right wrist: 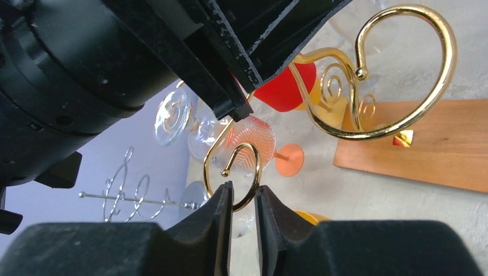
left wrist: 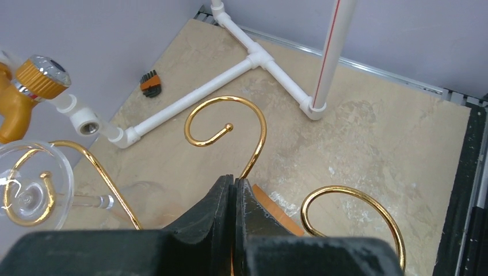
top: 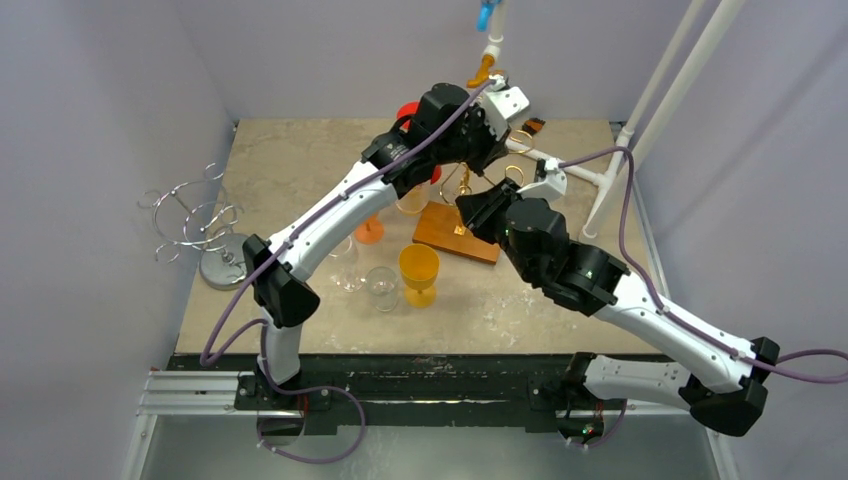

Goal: Place the wine glass upside down on the wine glass rack
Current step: Adjust the wine rack at the center of the board.

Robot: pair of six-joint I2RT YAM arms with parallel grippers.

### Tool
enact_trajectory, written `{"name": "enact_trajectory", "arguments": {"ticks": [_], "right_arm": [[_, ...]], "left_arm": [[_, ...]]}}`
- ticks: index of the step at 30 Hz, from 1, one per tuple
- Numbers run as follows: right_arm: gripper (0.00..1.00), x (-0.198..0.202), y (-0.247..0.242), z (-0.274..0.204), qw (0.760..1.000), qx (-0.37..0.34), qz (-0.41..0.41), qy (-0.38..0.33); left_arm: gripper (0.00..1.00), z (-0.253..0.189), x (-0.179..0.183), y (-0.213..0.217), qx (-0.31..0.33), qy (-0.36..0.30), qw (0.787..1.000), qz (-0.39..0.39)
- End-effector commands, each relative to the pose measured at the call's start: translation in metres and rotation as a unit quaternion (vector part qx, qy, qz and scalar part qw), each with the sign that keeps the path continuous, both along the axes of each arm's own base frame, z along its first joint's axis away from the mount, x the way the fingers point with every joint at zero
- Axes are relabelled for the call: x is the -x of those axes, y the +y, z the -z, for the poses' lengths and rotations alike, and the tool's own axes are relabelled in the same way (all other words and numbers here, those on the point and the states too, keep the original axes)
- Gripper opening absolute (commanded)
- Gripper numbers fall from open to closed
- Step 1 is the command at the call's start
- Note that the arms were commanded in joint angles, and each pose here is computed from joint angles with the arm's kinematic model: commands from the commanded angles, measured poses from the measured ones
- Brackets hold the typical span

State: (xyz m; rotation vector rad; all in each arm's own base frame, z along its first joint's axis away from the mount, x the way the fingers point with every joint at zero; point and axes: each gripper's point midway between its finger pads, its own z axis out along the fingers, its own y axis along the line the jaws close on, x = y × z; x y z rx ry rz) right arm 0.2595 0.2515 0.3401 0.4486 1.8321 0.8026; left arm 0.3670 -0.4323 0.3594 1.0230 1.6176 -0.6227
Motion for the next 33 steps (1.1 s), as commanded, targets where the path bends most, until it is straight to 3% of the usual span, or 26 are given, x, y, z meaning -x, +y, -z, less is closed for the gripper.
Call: {"name": "enact_trajectory", "arguments": {"ticks": [1,13,26,33], "right_arm": [[0.32,0.023,-0.004,0.07,0.992,0.095,-0.04,0.077],[0.59,0.036,-0.034,0.026,0.995,0.088,-0.034,0.044],[0.64,0.039,-0.089,-0.03,0.993,0.118,0.029,-0.002],[0.63,0.028,-0.1,-0.051,0.989,0.134,0.052,-0.019]], "left_arm": [[0.0,0.008,0.012,-0.008,0.001,0.019,1.0,0.021],[0.0,0.002,0.016,-0.002,-0.001,0.011,1.0,0.02],[0.0,-0.027,0.025,0.005,0.017,-0.008,0.999,0.028],[0.08,-0.045,0.027,0.008,0.03,-0.022,0.999,0.028]]}}
